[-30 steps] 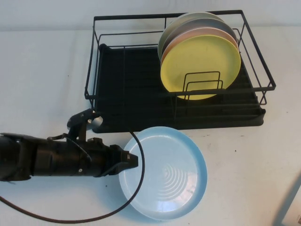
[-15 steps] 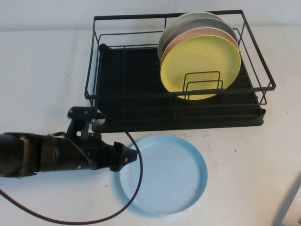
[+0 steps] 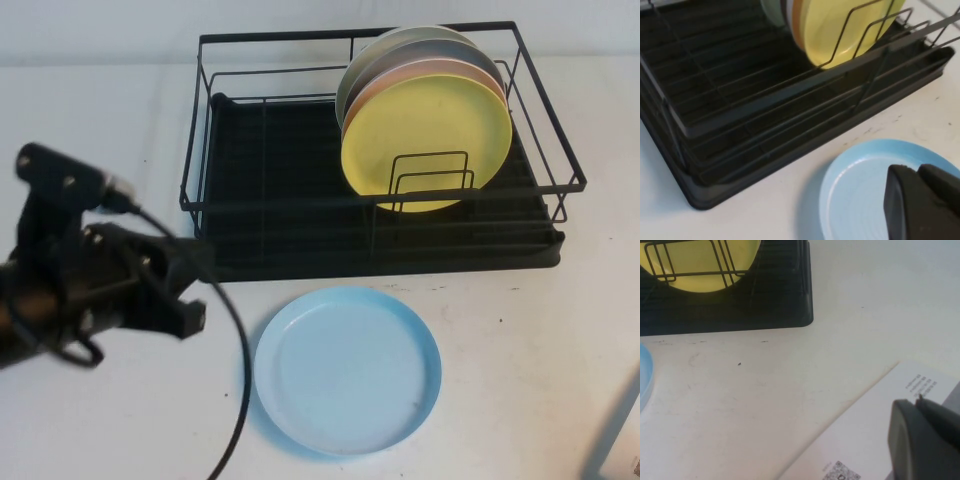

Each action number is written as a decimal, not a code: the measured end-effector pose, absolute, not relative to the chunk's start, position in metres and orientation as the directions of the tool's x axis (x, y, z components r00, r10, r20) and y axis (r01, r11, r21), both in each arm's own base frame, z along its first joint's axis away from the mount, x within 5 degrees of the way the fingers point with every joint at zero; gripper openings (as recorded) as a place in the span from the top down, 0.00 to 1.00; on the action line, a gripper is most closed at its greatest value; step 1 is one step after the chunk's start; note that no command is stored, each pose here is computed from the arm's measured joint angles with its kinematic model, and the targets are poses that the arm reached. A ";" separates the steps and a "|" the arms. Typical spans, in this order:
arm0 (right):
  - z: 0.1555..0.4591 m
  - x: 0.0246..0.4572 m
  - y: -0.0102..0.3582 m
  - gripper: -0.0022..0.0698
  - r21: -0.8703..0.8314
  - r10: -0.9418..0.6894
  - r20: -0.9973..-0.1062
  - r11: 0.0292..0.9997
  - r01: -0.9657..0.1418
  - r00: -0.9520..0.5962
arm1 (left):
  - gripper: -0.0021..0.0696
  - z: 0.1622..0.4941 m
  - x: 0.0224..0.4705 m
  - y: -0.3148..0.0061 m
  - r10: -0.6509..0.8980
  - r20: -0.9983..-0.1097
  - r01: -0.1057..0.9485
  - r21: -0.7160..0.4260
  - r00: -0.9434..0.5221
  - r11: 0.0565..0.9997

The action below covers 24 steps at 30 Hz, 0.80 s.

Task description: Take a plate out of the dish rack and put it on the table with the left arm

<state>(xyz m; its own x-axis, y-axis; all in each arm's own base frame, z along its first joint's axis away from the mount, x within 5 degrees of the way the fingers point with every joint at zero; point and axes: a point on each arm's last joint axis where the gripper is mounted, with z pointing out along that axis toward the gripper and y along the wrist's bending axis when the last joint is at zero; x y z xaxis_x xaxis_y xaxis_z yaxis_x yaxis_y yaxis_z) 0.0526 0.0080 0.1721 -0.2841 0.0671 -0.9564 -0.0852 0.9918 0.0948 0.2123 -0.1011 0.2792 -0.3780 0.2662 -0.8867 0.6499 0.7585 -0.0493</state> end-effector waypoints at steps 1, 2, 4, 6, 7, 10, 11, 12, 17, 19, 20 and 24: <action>0.172 0.053 0.008 1.00 0.095 0.067 -0.956 0.992 -0.085 -0.284 | 0.96 0.281 0.203 -0.098 0.263 -0.894 0.651 -0.041 -0.363 0.758; 0.172 0.053 0.008 1.00 0.095 0.067 -0.956 0.992 -0.085 -0.284 | 0.96 0.282 0.194 -0.095 0.260 -0.900 0.651 -0.034 -0.351 0.759; 0.172 0.053 0.008 1.00 0.095 0.067 -0.956 0.992 -0.085 -0.284 | 0.97 0.284 0.177 -0.090 0.252 -0.913 0.650 -0.020 -0.322 0.760; 0.172 0.053 0.008 1.00 0.095 0.067 -0.956 0.992 -0.085 -0.284 | 0.97 0.280 0.160 -0.084 0.263 -0.918 0.656 0.006 -0.295 0.755; 0.172 0.053 0.008 1.00 0.095 0.067 -0.956 0.992 -0.085 -0.284 | 0.97 0.279 0.151 -0.081 0.284 -0.921 0.661 0.039 -0.268 0.749; 0.172 0.053 0.008 1.00 0.095 0.067 -0.956 0.992 -0.085 -0.284 | 0.97 0.279 0.131 -0.074 0.337 -0.923 0.668 0.133 -0.185 0.732; 0.172 0.053 0.008 1.00 0.095 0.067 -0.956 0.992 -0.085 -0.284 | 0.97 0.280 0.125 -0.072 0.349 -0.925 0.664 0.166 -0.152 0.729; 0.172 0.053 0.008 1.00 0.095 0.067 -0.956 0.992 -0.085 -0.284 | 0.97 0.283 0.120 -0.069 0.355 -0.927 0.655 0.195 -0.120 0.730; 0.172 0.053 0.008 1.00 0.095 0.067 -0.956 0.992 -0.085 -0.284 | 0.97 0.300 0.102 -0.056 0.385 -0.922 0.558 0.338 0.036 0.758; 0.172 0.053 0.008 1.00 0.095 0.067 -0.956 0.992 -0.085 -0.284 | 0.97 0.304 0.097 -0.051 0.387 -0.919 0.513 0.366 0.069 0.777; 0.172 0.053 0.008 1.00 0.095 0.067 -0.956 0.992 -0.085 -0.284 | 0.97 0.306 0.096 -0.049 0.376 -0.923 0.487 0.365 0.079 0.793; 0.172 0.053 0.008 1.00 0.095 0.067 -0.956 0.992 -0.085 -0.284 | 0.97 0.290 0.093 -0.038 0.271 -0.962 0.386 0.264 0.037 0.884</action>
<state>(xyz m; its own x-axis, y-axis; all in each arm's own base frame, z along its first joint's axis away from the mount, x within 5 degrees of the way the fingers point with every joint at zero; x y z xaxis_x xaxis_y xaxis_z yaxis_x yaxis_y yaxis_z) 0.0526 0.0080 0.1721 -0.2841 0.0671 -0.9564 -0.0852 0.9918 0.0948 0.0929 -0.0375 0.2896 0.0366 0.2708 -0.9619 0.3862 0.8840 0.2635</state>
